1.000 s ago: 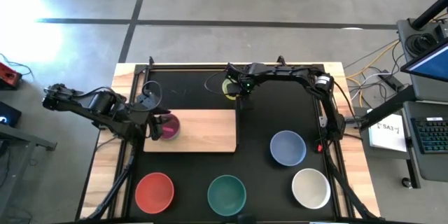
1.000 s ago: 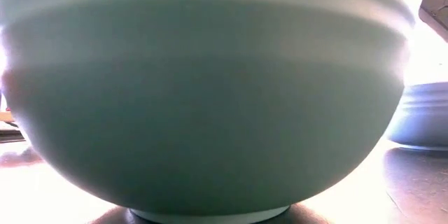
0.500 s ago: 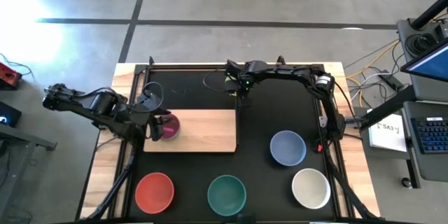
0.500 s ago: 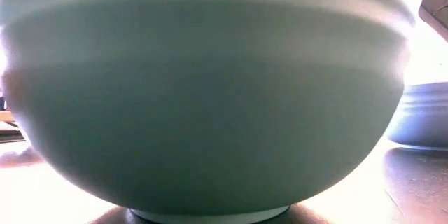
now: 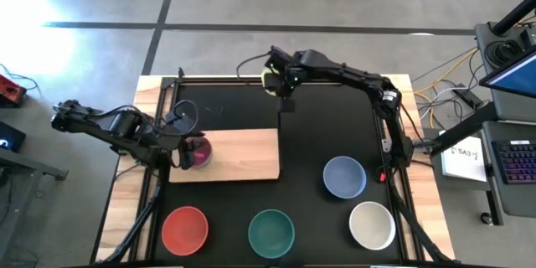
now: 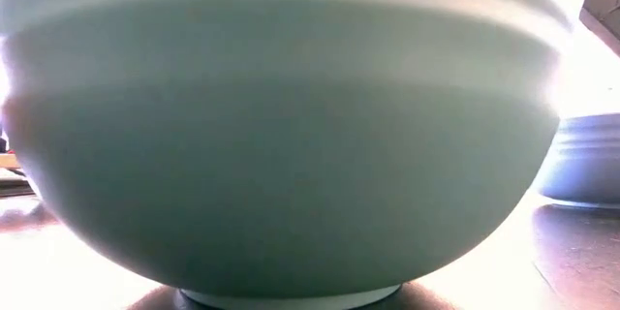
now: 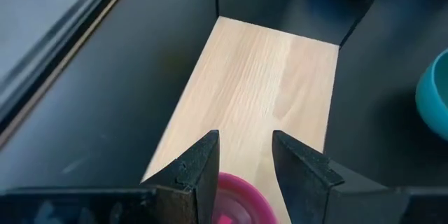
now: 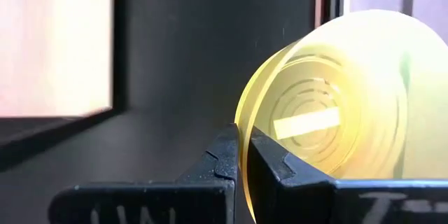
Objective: Place and stack bowls onto a shelf
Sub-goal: Stack the small yellow bowl on top of the small pink bowl on the shelf
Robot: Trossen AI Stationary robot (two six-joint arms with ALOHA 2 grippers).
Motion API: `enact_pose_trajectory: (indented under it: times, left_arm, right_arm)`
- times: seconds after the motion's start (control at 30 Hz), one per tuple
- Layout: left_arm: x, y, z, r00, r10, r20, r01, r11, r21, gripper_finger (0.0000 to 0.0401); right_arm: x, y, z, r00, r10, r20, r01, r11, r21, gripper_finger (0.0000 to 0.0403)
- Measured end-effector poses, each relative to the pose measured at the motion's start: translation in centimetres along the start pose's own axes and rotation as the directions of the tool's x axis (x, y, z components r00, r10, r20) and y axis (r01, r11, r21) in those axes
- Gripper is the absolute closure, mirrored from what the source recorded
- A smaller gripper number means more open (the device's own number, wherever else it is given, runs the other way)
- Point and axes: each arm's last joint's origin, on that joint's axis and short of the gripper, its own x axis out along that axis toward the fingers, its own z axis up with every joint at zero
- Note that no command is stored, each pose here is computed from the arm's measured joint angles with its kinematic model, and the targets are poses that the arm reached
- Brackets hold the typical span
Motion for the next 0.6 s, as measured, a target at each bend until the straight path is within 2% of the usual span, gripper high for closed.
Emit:
enact_pose_trajectory:
  times: [0.07,0.17,0.33,0.43,0.6]
  left_arm:
    - [0.1,-0.2,0.2,1.0,-0.004,0.009,0.004,0.998,0.063,0.0286]
    - [0.4,-0.5,0.5,1.0,-0.012,0.025,0.008,0.988,0.156,0.0286]
    - [1.0,-1.3,1.4,0.996,-0.041,0.085,0.014,0.955,0.295,0.0286]
    - [1.6,-1.9,2.0,0.988,-0.07,0.139,0.011,0.922,0.388,0.0286]
    - [2.5,-2.9,2.6,0.973,-0.145,0.177,0.039,0.868,0.495,0.0286]
  right_arm:
    - [-1.2,0.1,0.4,0.998,0.054,0.042,-0.054,0.999,-0.002,0.0394]
    - [-2.7,0.8,1.3,0.969,0.205,0.137,-0.203,0.979,-0.028,0.0394]
    - [-4.4,3.7,2.7,0.858,0.459,0.231,-0.438,0.889,-0.137,0.0394]
    - [-4.7,6.2,3.6,0.798,0.559,0.226,-0.511,0.826,-0.237,0.0394]
    - [-5.0,10.5,4.3,0.762,0.634,0.135,-0.555,0.746,-0.368,0.0394]
